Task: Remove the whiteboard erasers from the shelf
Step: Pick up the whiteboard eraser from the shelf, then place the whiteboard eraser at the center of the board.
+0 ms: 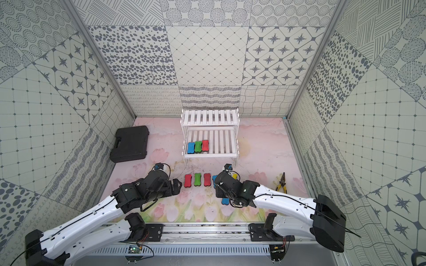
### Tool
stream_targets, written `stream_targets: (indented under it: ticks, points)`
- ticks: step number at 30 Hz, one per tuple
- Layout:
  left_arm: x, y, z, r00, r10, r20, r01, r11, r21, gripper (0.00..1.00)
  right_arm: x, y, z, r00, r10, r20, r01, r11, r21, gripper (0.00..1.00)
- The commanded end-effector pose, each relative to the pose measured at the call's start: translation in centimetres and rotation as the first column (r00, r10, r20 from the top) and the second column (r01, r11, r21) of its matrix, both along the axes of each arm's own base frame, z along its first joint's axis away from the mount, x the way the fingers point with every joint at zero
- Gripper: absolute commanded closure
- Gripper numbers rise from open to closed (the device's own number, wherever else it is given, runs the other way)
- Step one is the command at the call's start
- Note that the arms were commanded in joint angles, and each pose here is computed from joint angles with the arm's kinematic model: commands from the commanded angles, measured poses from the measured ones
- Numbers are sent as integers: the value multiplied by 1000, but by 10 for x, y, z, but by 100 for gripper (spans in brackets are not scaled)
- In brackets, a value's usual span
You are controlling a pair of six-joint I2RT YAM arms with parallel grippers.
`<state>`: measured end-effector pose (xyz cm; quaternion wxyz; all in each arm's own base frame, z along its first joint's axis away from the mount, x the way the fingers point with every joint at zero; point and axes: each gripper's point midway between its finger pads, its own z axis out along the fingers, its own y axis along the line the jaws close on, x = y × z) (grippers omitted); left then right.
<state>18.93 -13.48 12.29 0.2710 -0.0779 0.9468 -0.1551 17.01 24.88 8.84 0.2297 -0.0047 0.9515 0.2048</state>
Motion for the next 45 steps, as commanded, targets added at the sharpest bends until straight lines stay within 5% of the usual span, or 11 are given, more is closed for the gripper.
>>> stream_targets:
  ticks: [1,23,36,45]
  points:
    - [4,3,3,1000,-2,9,2,999,32,1,0,16,-5,999,-47,-1,47,997,60,68]
    - [4,0,0,1000,-11,-4,11,1000,26,0,3,23,-36,996,-77,-39,76,997,-35,68]
    - [3,-3,0,1000,-20,-12,20,1000,14,0,7,20,-35,995,-90,-32,89,996,-30,54]
    - [3,-11,7,998,-58,-14,58,998,3,1,9,13,-12,996,-82,21,82,997,4,52]
